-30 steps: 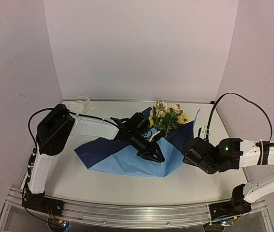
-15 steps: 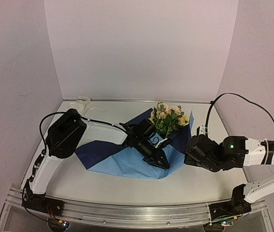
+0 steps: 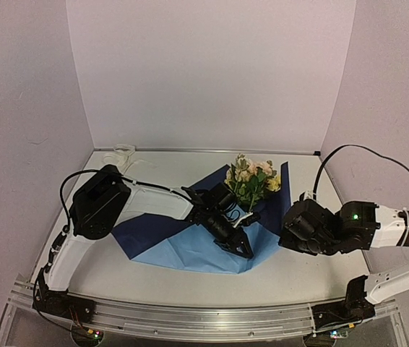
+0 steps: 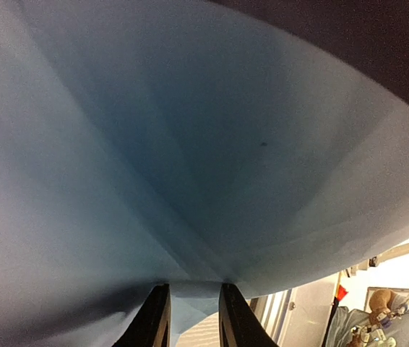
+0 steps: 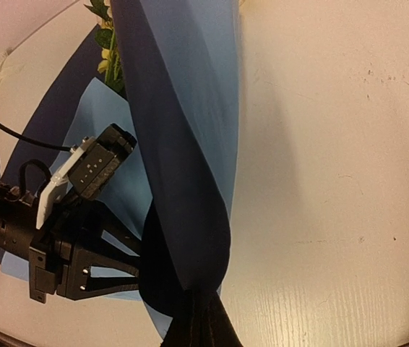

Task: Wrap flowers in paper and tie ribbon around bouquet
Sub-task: Fold the one-fourth-folded wrapping paper at the center of the board.

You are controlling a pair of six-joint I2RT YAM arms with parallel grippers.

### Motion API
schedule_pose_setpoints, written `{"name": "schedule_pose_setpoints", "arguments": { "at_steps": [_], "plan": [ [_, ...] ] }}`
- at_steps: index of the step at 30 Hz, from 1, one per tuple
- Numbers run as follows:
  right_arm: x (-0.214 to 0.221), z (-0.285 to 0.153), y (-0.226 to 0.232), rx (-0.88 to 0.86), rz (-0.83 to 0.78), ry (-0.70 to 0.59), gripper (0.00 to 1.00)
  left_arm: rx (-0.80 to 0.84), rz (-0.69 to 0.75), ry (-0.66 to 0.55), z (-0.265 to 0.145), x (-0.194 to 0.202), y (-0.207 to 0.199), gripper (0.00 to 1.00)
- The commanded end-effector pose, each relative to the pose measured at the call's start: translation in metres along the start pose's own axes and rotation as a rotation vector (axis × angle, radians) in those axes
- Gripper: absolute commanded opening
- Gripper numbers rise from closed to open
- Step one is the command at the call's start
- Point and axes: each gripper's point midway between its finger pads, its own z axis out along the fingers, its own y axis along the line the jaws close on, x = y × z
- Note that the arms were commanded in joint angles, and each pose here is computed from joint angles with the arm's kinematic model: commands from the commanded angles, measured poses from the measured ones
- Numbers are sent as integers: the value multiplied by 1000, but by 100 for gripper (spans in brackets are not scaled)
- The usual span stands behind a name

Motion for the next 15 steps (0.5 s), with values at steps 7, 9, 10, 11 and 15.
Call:
{"name": "schedule_pose_setpoints", "arguments": {
  "at_steps": [7, 9, 10, 11, 15],
  "plan": [
    [-3, -12, 23, -82, 108, 38, 0, -164, 60, -23, 18, -10, 10, 24],
    [-2, -8, 22, -83, 162, 34, 0, -199, 42, -31, 23, -11, 17, 24],
    [-2, -7, 23, -84, 180, 28, 0, -214, 31, -33, 24, -10, 21, 24],
    [-3, -5, 25, -85, 197, 22, 0, -229, 21, -33, 26, -9, 25, 24],
    [-6, -6, 32, -111, 223, -1, 0, -298, -12, -48, 26, -8, 41, 24]
  ]
}}
